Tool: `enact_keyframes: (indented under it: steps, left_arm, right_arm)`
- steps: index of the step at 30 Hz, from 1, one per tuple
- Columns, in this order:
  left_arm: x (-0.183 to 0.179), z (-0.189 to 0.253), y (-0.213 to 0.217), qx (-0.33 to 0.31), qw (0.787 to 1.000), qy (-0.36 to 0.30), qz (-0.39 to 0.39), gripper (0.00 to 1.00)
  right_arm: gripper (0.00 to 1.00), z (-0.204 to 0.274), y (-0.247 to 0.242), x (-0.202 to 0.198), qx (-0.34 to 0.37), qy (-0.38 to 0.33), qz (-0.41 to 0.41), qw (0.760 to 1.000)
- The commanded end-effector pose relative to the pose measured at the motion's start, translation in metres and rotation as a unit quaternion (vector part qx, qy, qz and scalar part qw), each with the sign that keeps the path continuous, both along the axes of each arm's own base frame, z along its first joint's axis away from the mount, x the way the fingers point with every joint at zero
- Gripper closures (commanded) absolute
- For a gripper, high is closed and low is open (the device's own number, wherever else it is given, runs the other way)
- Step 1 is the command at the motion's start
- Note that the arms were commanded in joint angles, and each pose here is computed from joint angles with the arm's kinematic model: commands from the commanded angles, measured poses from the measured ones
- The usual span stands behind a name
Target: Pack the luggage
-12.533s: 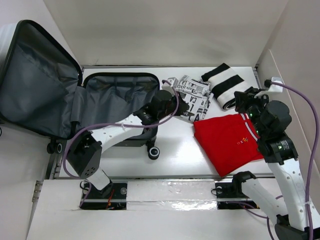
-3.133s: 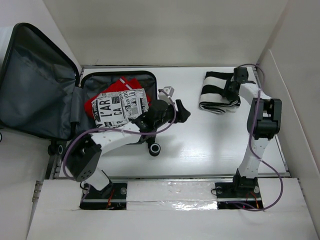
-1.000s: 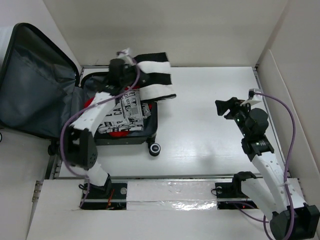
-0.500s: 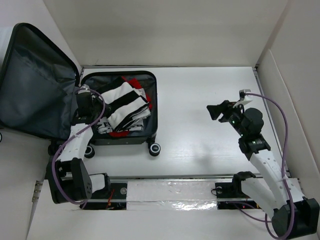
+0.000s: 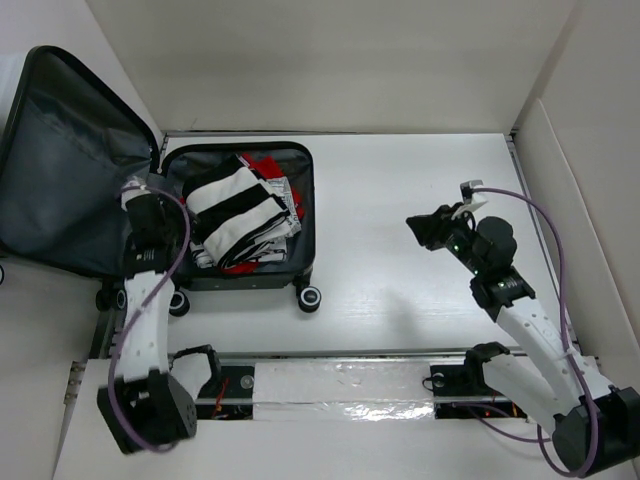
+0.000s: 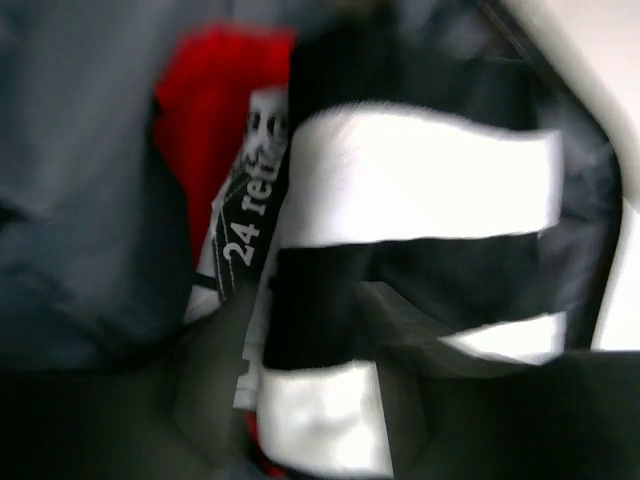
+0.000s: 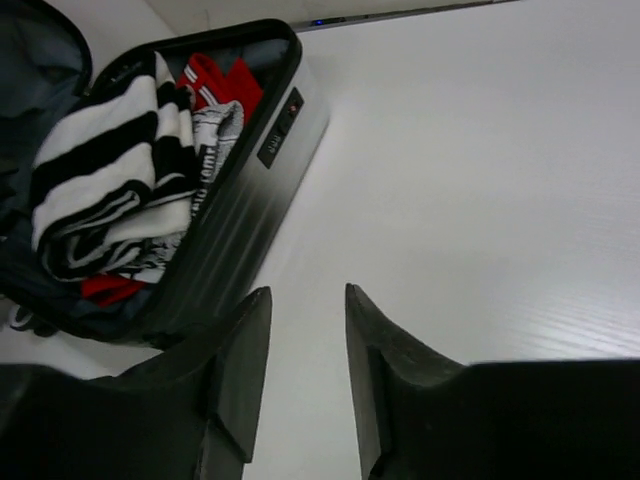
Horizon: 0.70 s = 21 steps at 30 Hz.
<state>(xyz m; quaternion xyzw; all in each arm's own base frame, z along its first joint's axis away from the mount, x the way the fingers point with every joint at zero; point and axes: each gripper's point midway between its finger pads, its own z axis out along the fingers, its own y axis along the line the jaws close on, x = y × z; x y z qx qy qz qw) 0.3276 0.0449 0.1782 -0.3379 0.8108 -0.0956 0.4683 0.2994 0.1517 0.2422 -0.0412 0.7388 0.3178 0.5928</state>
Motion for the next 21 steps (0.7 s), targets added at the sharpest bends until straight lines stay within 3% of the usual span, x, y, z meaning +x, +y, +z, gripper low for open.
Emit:
enact_keyframes:
  steps: [1, 3, 4, 7, 11, 12, 16, 17, 19, 21]
  left_arm:
    - [-0.037, 0.104, 0.023, 0.072, 0.987, -0.127, 0.071, 0.71]
    - [-0.07, 0.11, 0.042, 0.103, 0.979, -0.115, 0.134, 0.95]
    - [-0.081, 0.12, 0.046, 0.112, 0.974, -0.115, 0.157, 1.0]
    - [-0.117, 0.099, 0.074, 0.138, 0.954, -0.064, 0.258, 1.0]
    - [-0.178, 0.085, 0.117, 0.2, 0.874, -0.023, 0.442, 1.0]
    - [-0.182, 0.085, 0.118, 0.195, 0.867, -0.031, 0.457, 1.0]
    - [-0.183, 0.09, 0.127, 0.211, 0.847, -0.051, 0.484, 0.56]
    - [-0.184, 0.092, 0.13, 0.221, 0.841, -0.047, 0.492, 0.45]
    - [-0.18, 0.084, 0.138, 0.25, 0.829, -0.005, 0.5, 0.4]
    - [-0.189, 0.073, 0.144, 0.243, 0.813, 0.028, 0.529, 0.41]
  right_arm:
    - [0.86, 0.03, 0.007, -0.002, 0.007, -0.046, 0.011, 0.999]
    - [0.96, 0.03, 0.011, -0.003, 0.007, -0.045, 0.018, 0.999]
    - [0.98, 0.029, 0.012, -0.003, 0.007, -0.044, 0.019, 0.999]
    - [0.97, 0.022, 0.015, 0.001, 0.005, -0.032, 0.025, 0.999]
    - [0.93, 0.014, 0.022, 0.003, 0.001, -0.015, 0.043, 0.999]
    - [0.92, 0.012, 0.024, 0.004, 0.0, -0.011, 0.048, 0.999]
    - [0.82, 0.015, 0.029, -0.001, -0.001, -0.014, 0.065, 0.998]
    - [0.75, 0.015, 0.032, -0.003, -0.004, -0.016, 0.066, 0.998]
    - [0.68, 0.015, 0.034, -0.004, -0.007, -0.018, 0.062, 0.998]
    - [0.65, 0.015, 0.033, -0.002, -0.016, -0.016, 0.052, 0.998]
